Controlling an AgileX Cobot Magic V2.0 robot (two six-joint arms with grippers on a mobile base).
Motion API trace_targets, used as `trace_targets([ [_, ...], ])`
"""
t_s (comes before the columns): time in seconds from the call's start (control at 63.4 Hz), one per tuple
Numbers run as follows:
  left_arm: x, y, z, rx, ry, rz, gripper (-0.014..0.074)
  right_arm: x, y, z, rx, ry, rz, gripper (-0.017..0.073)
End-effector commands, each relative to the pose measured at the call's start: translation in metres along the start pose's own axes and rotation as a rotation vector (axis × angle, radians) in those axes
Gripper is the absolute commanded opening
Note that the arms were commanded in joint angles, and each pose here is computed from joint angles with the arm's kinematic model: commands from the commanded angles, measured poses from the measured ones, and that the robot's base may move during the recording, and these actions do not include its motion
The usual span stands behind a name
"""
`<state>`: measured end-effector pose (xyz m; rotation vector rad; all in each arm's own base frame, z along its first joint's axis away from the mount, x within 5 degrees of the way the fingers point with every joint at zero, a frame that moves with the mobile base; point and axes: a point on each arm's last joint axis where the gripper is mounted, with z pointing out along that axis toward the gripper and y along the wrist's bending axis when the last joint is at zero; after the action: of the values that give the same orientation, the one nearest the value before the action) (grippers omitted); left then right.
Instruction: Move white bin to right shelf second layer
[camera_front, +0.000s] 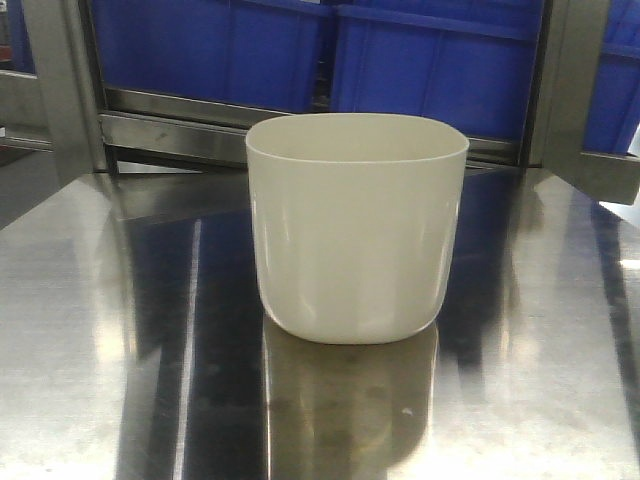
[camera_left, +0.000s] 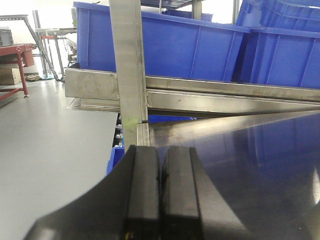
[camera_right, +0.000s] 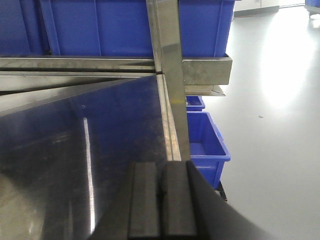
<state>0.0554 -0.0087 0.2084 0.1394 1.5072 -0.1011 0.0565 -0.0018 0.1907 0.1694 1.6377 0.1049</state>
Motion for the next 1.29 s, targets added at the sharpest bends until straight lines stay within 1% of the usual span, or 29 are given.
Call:
trace_targets([
  [0.0, 0.002, 0.000, -0.001, -0.005, -0.073, -0.015, 0.0085, -0.014, 0.002, -0.003, -0.011, -0.122, -0.010, 0.0055],
  [0.11, 0.002, 0.000, -0.001, -0.005, -0.073, -0.015, 0.0085, -0.015, 0.002, -0.003, -0.012, -0.131, -0.011, 0.0055],
  [0.347, 0.002, 0.000, -0.001, -0.005, -0.073, -0.015, 0.0085, -0.023, 0.003, -0.005, -0.025, -0.222, -0.011, 0.0055],
  [0.394, 0.002, 0.000, -0.001, -0.005, -0.073, -0.015, 0.0085, -0.024, 0.003, -0.005, -0.029, -0.223, 0.000, 0.0055],
  [0.442, 0.002, 0.000, -0.001, -0.005, -0.073, -0.015, 0.0085, -0.024, 0.004, -0.004, -0.039, -0.214, 0.033, 0.0055],
  [0.505, 0.002, 0.000, -0.001, -0.005, -0.073, -0.015, 0.0085, -0.027, 0.005, 0.000, -0.047, -0.178, 0.059, 0.0055],
  [0.583, 0.002, 0.000, -0.001, -0.005, -0.073, -0.015, 0.0085, -0.036, 0.008, 0.010, -0.045, -0.101, 0.059, 0.0055],
  [0.631, 0.002, 0.000, -0.001, -0.005, -0.073, -0.015, 0.0085, -0.041, 0.010, 0.022, -0.039, -0.021, 0.057, 0.0055],
  [0.741, 0.002, 0.000, -0.001, -0.005, -0.073, -0.015, 0.0085, -0.063, 0.019, 0.051, -0.050, 0.111, 0.050, 0.0055],
  [0.773, 0.002, 0.000, -0.001, -0.005, -0.073, -0.015, 0.0085, -0.068, 0.022, 0.062, -0.054, 0.158, 0.046, 0.0055],
  [0.788, 0.002, 0.000, -0.001, -0.005, -0.073, -0.015, 0.0085, -0.076, 0.025, 0.067, -0.060, 0.160, 0.046, 0.0055],
  [0.804, 0.002, 0.000, -0.001, -0.005, -0.073, -0.015, 0.0085, -0.077, 0.027, 0.074, -0.063, 0.196, 0.044, 0.0055],
  [0.82, 0.002, 0.000, -0.001, -0.005, -0.073, -0.015, 0.0085, -0.086, 0.031, 0.079, -0.071, 0.196, 0.043, 0.0055],
  [0.883, 0.002, 0.000, -0.001, -0.005, -0.073, -0.015, 0.0085, -0.103, 0.041, 0.099, -0.094, 0.246, 0.036, 0.0055],
  [0.946, 0.002, 0.000, -0.001, -0.005, -0.073, -0.015, 0.0085, -0.123, 0.055, 0.123, -0.120, 0.295, 0.026, 0.0055],
  [0.993, 0.002, 0.000, -0.001, -0.005, -0.073, -0.015, 0.0085, -0.145, 0.068, 0.140, -0.144, 0.308, 0.020, 0.0055],
  [1.088, 0.002, 0.000, -0.001, -0.005, -0.073, -0.015, 0.0085, -0.172, 0.089, 0.169, -0.176, 0.349, 0.006, 0.0055],
  [1.198, 0.002, 0.000, -0.001, -0.005, -0.073, -0.015, 0.0085, -0.195, 0.110, 0.199, -0.202, 0.400, -0.008, 0.0055],
  [1.277, 0.002, 0.000, -0.001, -0.005, -0.073, -0.015, 0.0085, -0.200, 0.126, 0.213, -0.216, 0.500, -0.032, 0.0055],
])
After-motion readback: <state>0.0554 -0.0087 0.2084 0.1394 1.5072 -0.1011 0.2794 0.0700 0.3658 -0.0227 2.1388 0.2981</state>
